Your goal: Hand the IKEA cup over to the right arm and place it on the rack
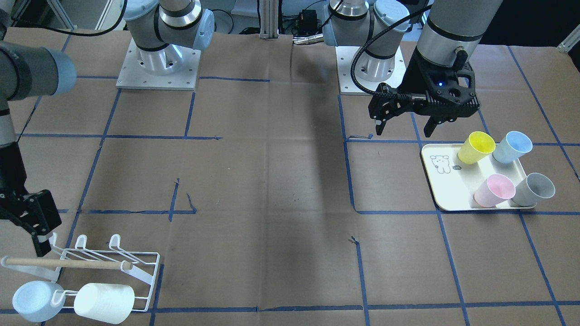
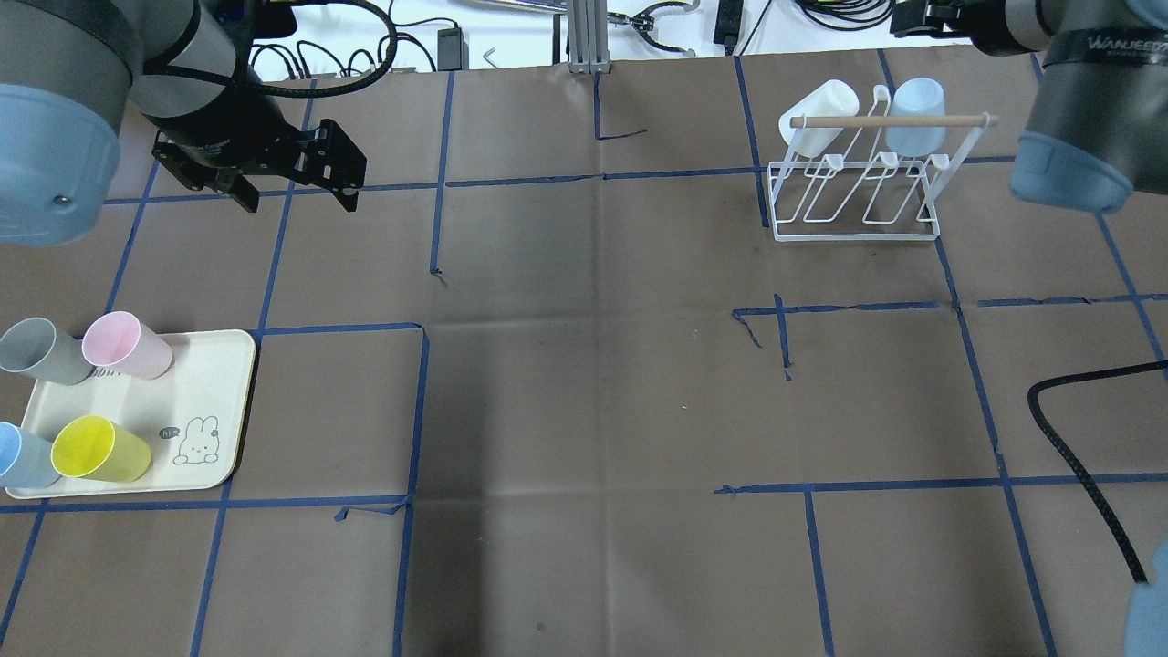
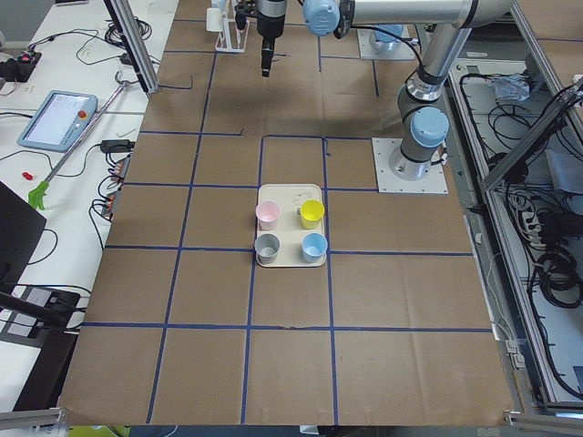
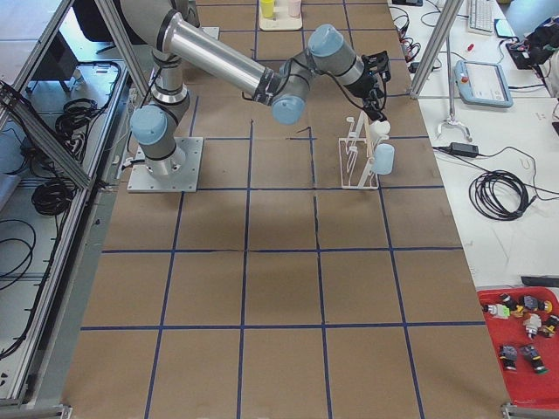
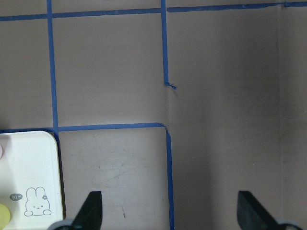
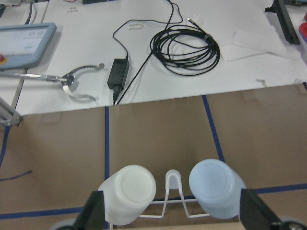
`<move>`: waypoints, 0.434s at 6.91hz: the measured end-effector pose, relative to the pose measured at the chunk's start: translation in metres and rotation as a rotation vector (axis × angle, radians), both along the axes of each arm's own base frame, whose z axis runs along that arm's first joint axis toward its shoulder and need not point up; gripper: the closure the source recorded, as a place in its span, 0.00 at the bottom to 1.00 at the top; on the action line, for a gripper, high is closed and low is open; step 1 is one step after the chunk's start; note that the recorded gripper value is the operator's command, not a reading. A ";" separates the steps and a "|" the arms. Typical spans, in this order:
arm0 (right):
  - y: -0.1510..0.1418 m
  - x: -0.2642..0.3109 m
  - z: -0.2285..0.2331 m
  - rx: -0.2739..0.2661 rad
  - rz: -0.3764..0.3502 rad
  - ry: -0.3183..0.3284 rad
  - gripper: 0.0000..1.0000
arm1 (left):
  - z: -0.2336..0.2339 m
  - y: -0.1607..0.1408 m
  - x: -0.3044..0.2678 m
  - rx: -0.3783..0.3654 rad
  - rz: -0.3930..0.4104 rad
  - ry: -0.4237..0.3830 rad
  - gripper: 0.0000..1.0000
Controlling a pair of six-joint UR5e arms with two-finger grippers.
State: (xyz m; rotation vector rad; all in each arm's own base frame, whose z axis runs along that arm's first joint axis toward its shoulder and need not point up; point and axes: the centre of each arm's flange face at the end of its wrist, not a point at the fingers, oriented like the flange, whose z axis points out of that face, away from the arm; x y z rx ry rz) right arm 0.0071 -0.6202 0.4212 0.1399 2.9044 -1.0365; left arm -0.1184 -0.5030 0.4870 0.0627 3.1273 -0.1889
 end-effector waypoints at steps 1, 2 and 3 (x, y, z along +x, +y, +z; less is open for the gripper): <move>0.007 0.024 0.013 0.114 0.024 -0.005 0.00 | 0.000 0.000 0.000 0.000 0.000 0.000 0.00; 0.015 0.047 0.024 0.237 0.052 -0.018 0.00 | 0.000 0.000 0.000 0.001 0.000 0.000 0.00; 0.029 0.071 0.031 0.362 0.081 -0.034 0.00 | -0.002 0.000 0.000 0.004 0.000 0.000 0.00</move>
